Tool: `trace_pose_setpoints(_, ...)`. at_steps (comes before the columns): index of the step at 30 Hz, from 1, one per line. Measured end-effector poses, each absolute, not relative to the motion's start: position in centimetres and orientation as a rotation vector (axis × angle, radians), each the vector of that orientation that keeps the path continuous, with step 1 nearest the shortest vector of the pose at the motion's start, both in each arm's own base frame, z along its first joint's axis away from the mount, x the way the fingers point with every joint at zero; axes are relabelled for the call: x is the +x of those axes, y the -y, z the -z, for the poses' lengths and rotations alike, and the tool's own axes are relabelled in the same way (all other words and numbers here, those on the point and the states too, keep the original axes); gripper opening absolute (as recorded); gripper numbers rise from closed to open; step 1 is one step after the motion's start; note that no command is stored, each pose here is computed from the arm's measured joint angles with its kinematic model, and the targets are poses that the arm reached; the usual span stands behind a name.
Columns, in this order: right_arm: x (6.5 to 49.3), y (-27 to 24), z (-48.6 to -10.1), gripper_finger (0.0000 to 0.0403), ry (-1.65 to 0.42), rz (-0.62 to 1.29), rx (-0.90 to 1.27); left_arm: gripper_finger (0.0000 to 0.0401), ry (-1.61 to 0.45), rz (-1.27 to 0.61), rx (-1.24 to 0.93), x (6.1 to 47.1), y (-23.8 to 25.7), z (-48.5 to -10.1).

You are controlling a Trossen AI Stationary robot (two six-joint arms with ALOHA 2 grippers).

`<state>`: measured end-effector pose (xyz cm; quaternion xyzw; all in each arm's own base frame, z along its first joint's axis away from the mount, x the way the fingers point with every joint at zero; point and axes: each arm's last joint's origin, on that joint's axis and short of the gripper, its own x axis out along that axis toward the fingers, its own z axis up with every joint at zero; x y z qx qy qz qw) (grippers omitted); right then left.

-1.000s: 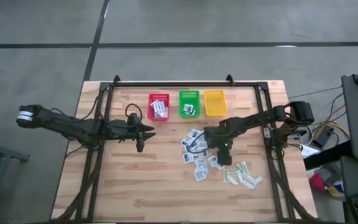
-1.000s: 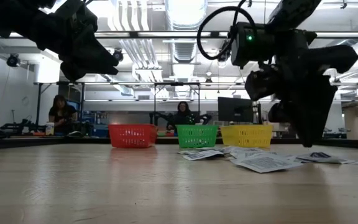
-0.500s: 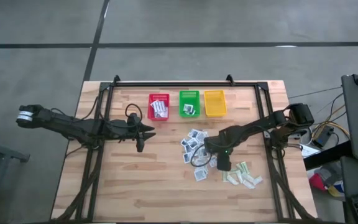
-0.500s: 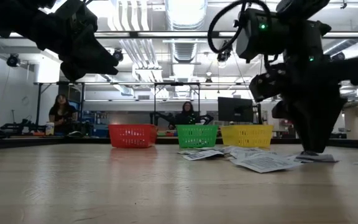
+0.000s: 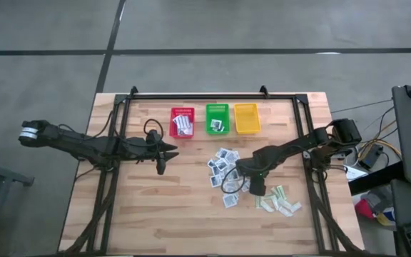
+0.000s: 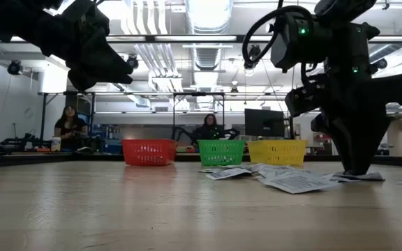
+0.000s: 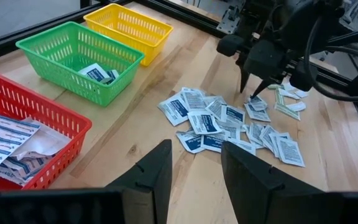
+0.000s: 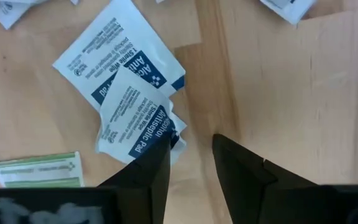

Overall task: Pick & Place First Aid Supplies
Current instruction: Put the alcohol pad into the green basket

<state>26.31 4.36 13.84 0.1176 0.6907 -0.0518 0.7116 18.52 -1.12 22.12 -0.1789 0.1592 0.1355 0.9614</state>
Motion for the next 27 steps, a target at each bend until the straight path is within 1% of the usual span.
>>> trace_pose_setpoints(3,26.1,-4.3,-13.8,0.0122,-1.546,0.135,0.253,0.0133,-0.322,-0.274,-0.363,18.5,1.1,-22.1)
trace_pose_setpoints(9,25.1,-3.7,-13.7,0.0112,-1.625,0.227,0.161,0.0133,-0.322,-0.274,-0.363,18.5,1.1,-22.1)
trace_pose_setpoints(14,25.1,-3.6,-13.7,0.0097,-1.630,0.218,0.159,0.0133,-0.322,-0.274,-0.363,18.5,1.1,-22.1)
trace_pose_setpoints(20,25.0,-3.7,-13.3,0.0059,-1.626,0.152,0.202,0.0133,-0.322,-0.274,-0.364,18.5,1.1,-22.1)
trace_pose_setpoints(25,24.8,-3.7,-13.0,0.0020,-1.631,0.142,0.208,0.0133,-0.322,-0.274,-0.365,18.5,1.1,-22.1)
trace_pose_setpoints(27,24.8,-3.6,-13.0,0.0012,-1.631,0.143,0.209,0.0133,-0.322,-0.275,-0.365,18.5,1.1,-22.1)
